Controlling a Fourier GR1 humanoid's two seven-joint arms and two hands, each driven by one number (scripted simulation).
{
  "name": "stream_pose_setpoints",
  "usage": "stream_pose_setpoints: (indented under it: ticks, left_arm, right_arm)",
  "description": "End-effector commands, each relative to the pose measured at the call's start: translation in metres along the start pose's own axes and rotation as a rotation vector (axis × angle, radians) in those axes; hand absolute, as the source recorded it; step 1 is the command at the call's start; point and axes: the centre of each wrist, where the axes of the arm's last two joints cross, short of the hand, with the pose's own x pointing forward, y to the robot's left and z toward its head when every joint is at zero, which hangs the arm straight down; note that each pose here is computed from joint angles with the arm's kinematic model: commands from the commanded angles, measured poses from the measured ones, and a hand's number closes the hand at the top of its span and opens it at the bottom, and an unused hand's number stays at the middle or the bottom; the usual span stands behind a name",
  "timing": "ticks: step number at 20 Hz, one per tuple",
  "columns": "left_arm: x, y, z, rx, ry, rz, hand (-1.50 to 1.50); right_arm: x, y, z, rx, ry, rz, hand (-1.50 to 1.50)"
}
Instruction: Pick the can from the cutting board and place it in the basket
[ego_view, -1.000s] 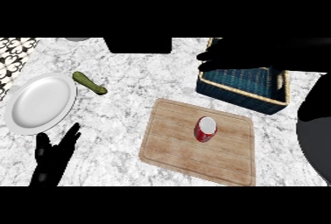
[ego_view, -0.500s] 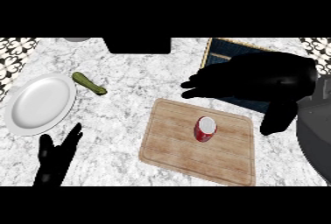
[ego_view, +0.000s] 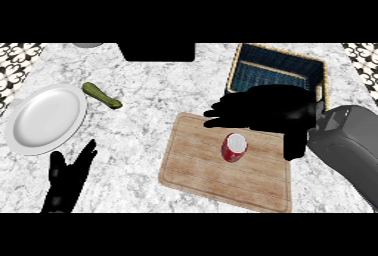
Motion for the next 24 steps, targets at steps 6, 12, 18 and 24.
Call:
stream_pose_setpoints:
  ticks: [6, 12, 18, 24]
  left_arm:
    - [-0.028, 0.003, 0.000, 0.021, 0.048, 0.002, 0.00]
    - [-0.013, -0.010, 0.008, -0.008, 0.048, -0.004, 0.00]
    - [0.000, -0.012, -0.003, 0.005, 0.029, 0.005, 0.00]
    - [-0.012, 0.017, -0.003, 0.016, 0.051, 0.010, 0.00]
  right_arm:
    - [-0.006, 0.032, -0.022, 0.008, -0.052, -0.018, -1.50]
    - [-0.019, 0.065, -0.043, 0.001, -0.033, -0.005, -1.50]
    - [-0.028, 0.062, -0.052, -0.013, -0.047, -0.031, -1.50]
    - [-0.020, 0.069, -0.058, 0.002, -0.048, 0.013, -1.50]
